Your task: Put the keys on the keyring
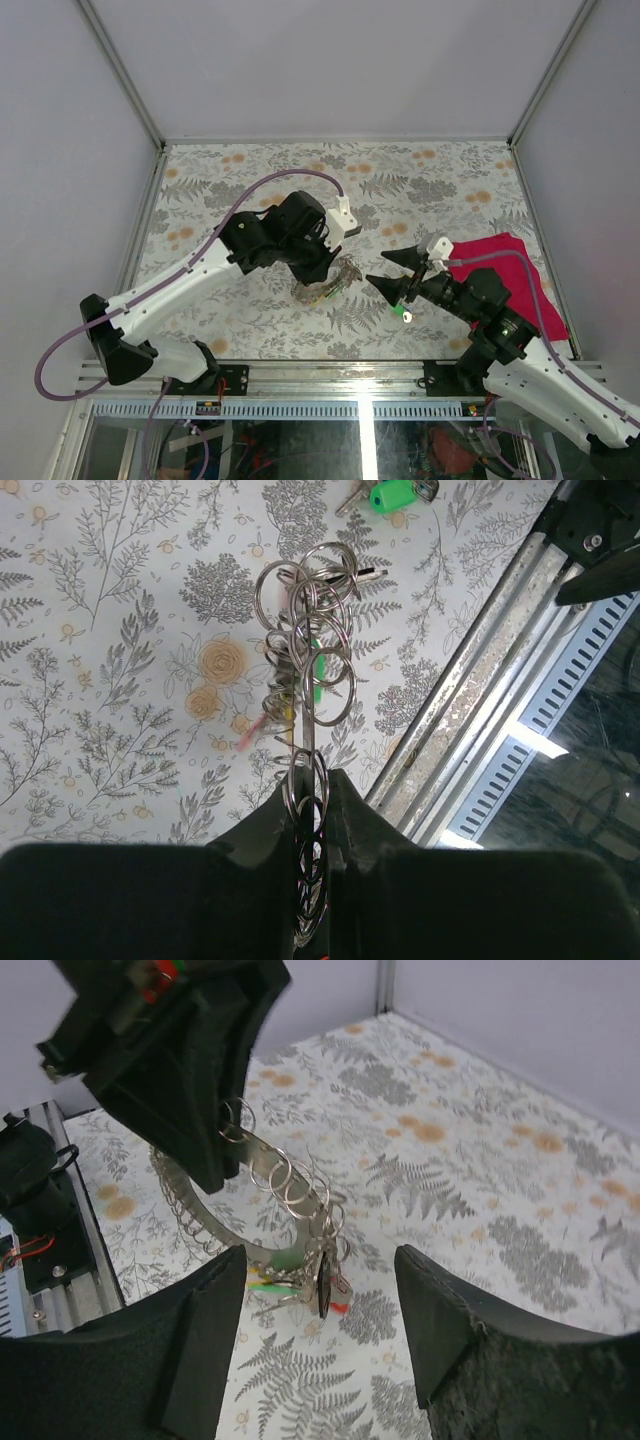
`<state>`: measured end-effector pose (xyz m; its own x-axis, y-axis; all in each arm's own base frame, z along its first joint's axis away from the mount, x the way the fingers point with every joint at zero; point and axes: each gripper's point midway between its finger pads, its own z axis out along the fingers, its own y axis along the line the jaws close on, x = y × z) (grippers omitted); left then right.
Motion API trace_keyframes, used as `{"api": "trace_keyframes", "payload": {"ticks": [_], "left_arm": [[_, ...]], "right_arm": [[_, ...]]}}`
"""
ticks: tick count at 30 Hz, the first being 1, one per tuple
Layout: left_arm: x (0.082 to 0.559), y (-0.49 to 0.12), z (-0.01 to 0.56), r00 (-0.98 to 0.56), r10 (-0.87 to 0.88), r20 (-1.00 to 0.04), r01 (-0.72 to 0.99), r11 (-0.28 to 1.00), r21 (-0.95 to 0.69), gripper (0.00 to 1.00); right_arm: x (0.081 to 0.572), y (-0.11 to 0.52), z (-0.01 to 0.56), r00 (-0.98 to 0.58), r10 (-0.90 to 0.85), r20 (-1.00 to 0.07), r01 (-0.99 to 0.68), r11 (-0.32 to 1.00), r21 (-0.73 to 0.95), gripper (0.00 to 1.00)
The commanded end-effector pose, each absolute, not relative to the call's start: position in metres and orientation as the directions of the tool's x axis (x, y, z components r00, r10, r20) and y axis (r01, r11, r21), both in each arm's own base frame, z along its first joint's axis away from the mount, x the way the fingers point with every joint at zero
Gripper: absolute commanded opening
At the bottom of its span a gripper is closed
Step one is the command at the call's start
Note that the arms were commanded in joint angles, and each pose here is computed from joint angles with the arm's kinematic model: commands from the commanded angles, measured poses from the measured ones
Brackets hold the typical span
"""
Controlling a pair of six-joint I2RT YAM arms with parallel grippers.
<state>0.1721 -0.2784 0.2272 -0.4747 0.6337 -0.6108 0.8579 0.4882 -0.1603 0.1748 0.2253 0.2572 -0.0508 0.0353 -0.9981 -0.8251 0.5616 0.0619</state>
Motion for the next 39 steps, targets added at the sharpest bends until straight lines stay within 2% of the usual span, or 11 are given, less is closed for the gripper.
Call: {"api": "trace_keyframes", "payload": {"ticks": [1,7,13,19,29,39], "left_arm": [[0.166,-0.288,0.241,-0.404,0.614,-0.678,0.898,0.407,-0.166,0.0],[0.164,-0.293,0.245,-0.415,0.585,-0.697,0.894,0.406,-0.191,0.0],[0.175,-0.294,0.249,-0.434,0.537,-0.723,0.868,0.464,-0.177,0.0],[0.176,-0.295,0.25,-0.455,0.518,-0.724,0.854,0.484,-0.19,0.0],[0.173,-0.297,0.251,-0.473,0.505,-0.722,0.848,0.483,-0.218,0.0],[0.168,-0.296,0.251,-0.479,0.506,-0.717,0.849,0.473,-0.234,0.0]], "right_arm": [[0.159,0.232,0.304,0.243,0.095,-0.965,-0.87,0.462,-0.173,0.67],[0.147,0.238,0.301,0.46,0.031,-0.887,-0.83,0.369,-0.417,0.59],[0.151,0.247,0.3,0.551,-0.043,-0.834,-0.79,0.295,-0.537,0.55],[0.162,0.25,0.298,0.667,-0.113,-0.736,-0.691,0.275,-0.668,0.52],[0.172,0.27,0.303,0.78,-0.19,-0.596,-0.552,0.238,-0.799,0.55],[0.179,0.287,0.3,0.814,-0.236,-0.531,-0.484,0.232,-0.844,0.54]]}}
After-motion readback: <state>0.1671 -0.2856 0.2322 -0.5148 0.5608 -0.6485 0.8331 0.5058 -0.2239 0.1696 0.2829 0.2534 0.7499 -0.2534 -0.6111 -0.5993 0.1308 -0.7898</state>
